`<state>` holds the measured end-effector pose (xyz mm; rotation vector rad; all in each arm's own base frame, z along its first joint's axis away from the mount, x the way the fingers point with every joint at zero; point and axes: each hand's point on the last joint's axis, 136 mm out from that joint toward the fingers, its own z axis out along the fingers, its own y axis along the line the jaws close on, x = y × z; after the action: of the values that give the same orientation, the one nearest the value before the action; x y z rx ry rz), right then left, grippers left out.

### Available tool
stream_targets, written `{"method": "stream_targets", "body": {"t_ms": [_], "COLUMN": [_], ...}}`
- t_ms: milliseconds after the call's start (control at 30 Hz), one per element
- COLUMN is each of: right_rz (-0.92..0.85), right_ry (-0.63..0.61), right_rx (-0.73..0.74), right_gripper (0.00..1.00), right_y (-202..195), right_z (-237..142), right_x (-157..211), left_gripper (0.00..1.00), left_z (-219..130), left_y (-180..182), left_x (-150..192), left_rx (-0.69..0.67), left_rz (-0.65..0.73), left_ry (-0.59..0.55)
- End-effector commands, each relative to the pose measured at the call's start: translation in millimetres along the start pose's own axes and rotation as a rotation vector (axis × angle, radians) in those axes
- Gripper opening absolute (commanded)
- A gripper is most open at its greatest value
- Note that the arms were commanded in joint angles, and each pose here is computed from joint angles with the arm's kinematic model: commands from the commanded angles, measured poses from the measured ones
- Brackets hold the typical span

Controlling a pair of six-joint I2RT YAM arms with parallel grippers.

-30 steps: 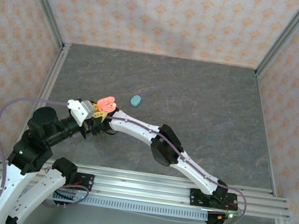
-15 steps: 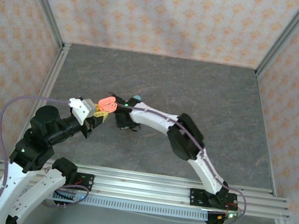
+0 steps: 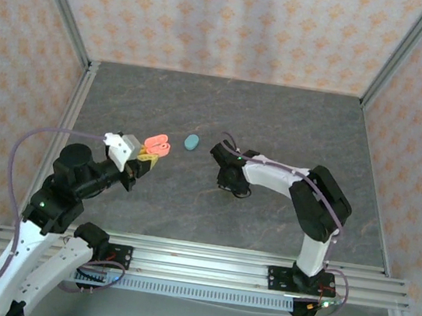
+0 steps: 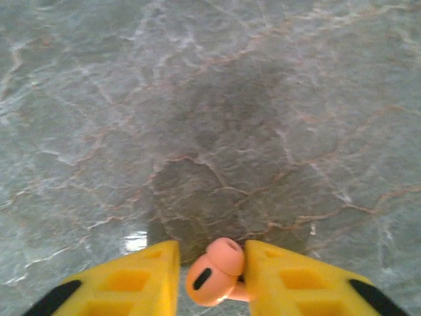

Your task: Insert wireless bluetooth earbuds into charging case

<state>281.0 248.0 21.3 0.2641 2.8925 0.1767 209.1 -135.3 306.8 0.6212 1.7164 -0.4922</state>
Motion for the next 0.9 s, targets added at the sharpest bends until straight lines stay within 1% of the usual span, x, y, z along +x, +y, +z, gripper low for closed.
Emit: {"method": "stream_targets", "body": {"t_ms": [0, 100, 200, 467, 567, 700, 867], "right_rz": [0.066, 0.086, 0.083, 0.096, 0.101, 0.094, 0.093], "right_ry": [0.043, 0.051, 0.034, -0.004, 0.018, 0.038, 0.060], "right_rx": [-0.072, -0.127, -0.128, -0.119, -0.085, -0.035, -0.004], "right_gripper": [0.42, 0.48, 0.48, 0.42, 0.39, 0.29, 0.26], "right_y": [11.2, 24.5, 24.2, 0.8, -13.6, -28.9, -40.0], "right_z": [-1.6, -9.3, -19.7, -42.9, -36.3, -25.7, -12.4], "right_x": [8.3, 4.9, -2.9, -23.7, -23.7, -17.5, -6.8], "left_gripper": [0.00, 0.00, 0.00, 0.00, 0.00, 0.00, 0.00], "left_z": [5.4, 7.3, 7.8, 9.1, 10.5, 10.1, 10.0], "left_y": [-1.3, -0.7, -0.5, -0.2, 0.2, 0.4, 0.1], "left_x": [-13.8, -14.9, -13.1, -4.3, -4.6, -6.2, -4.4], "left_rx": [0.023, 0.024, 0.024, 0.021, 0.022, 0.020, 0.021], "left_rz": [-0.007, -0.011, -0.009, -0.015, -0.018, -0.013, -0.014], "left_ry": [-0.052, -0.050, -0.044, -0.028, -0.032, -0.032, -0.027]}}
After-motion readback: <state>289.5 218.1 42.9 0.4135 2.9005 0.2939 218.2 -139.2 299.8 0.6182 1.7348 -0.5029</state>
